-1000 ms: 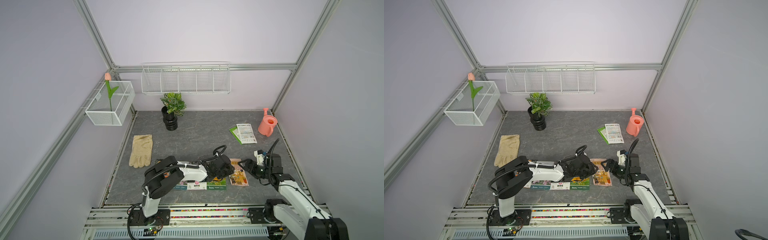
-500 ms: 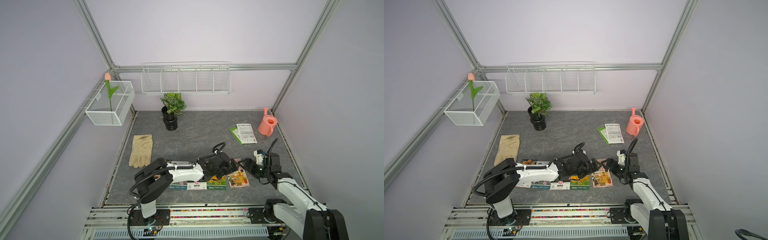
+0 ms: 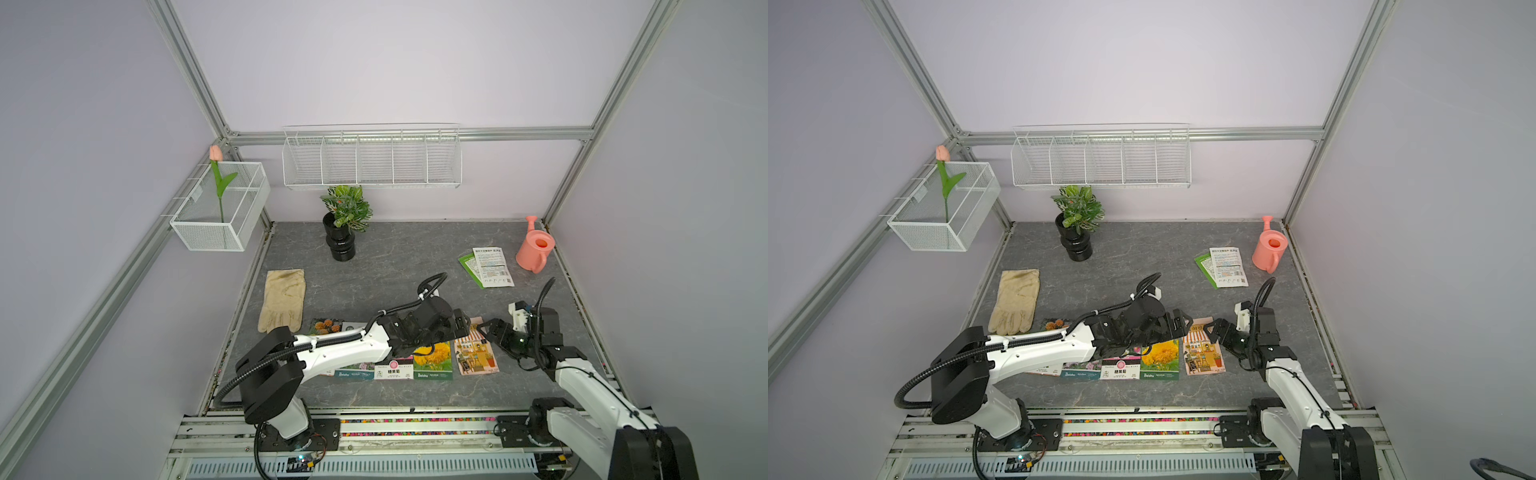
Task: Arrange the seed packets in a row
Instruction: Place the seed packet at the center of the board.
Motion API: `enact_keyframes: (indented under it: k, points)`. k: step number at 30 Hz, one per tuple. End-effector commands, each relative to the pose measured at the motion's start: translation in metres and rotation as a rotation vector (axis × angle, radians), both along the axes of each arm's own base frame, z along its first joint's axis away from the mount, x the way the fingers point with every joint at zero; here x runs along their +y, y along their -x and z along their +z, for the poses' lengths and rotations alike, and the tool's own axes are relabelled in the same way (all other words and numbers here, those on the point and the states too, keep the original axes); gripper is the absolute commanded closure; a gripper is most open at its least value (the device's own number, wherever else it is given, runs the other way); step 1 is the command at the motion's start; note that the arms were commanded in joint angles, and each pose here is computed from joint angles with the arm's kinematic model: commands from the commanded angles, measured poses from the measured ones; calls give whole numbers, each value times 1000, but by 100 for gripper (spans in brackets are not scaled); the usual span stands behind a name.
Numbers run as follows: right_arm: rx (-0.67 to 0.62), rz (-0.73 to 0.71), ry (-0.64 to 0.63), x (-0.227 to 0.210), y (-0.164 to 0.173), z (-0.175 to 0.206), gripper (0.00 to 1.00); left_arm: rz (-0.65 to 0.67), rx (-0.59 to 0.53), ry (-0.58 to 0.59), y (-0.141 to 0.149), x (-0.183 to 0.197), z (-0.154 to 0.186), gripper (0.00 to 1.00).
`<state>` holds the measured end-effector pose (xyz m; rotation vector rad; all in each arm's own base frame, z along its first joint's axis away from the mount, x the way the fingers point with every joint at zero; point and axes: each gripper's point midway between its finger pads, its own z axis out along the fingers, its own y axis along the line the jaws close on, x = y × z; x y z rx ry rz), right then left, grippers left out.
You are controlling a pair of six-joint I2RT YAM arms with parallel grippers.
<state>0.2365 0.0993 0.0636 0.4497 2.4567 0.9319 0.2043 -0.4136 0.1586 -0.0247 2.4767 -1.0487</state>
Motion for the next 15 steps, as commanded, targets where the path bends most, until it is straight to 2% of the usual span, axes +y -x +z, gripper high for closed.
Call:
enact_keyframes:
  k: [1,15]
  points:
    - [98,-13,-1,0,22,-18,12,42,-78,-19,-16,14,22,0]
    - [169,29,24,10,44,-39,11,79,-106,2,-30,33,33,0]
